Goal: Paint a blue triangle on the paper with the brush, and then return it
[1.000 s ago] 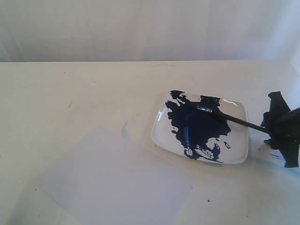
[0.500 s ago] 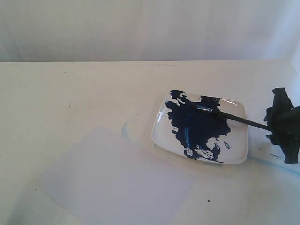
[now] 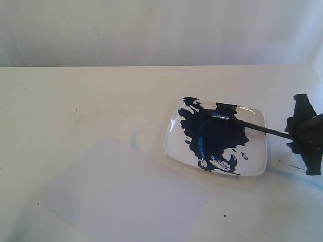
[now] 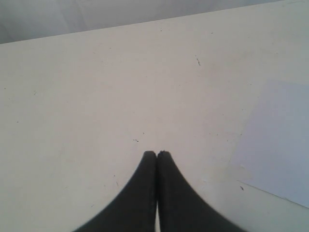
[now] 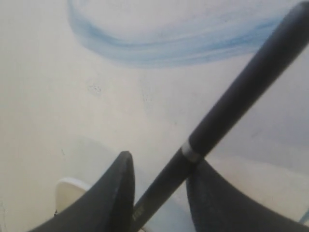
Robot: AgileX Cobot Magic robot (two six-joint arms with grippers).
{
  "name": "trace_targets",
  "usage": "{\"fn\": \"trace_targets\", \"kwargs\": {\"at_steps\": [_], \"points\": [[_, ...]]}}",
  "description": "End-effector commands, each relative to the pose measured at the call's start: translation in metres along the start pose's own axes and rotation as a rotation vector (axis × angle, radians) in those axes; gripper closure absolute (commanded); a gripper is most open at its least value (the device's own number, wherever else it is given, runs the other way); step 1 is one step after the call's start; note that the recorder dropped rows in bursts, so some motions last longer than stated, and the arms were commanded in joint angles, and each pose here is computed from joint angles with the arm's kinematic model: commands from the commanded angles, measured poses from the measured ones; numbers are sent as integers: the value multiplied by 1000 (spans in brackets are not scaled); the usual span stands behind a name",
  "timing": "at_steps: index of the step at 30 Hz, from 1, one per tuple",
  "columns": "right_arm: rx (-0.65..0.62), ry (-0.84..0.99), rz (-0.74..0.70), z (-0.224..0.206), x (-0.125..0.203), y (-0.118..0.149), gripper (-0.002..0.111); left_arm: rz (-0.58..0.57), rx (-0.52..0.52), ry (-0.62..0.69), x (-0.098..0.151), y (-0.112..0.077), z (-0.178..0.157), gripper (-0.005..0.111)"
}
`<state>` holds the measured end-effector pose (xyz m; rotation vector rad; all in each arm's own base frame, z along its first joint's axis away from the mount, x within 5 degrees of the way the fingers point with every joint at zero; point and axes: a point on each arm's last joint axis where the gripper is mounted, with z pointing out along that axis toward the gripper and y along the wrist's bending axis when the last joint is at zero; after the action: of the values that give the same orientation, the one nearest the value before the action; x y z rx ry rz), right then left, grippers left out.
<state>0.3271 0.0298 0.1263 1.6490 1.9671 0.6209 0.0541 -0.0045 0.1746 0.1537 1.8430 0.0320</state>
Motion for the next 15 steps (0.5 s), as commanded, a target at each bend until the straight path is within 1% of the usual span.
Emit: {"fn": "trace_targets", "kwargs": {"at_steps": [1,15], "points": [[-12,-5,-8,0,0,1,75,-6,-2,-2,1,0,0,107],[-24,-13,0,0,0,2,75,-6,-2,-2,1,0,0,107]]}}
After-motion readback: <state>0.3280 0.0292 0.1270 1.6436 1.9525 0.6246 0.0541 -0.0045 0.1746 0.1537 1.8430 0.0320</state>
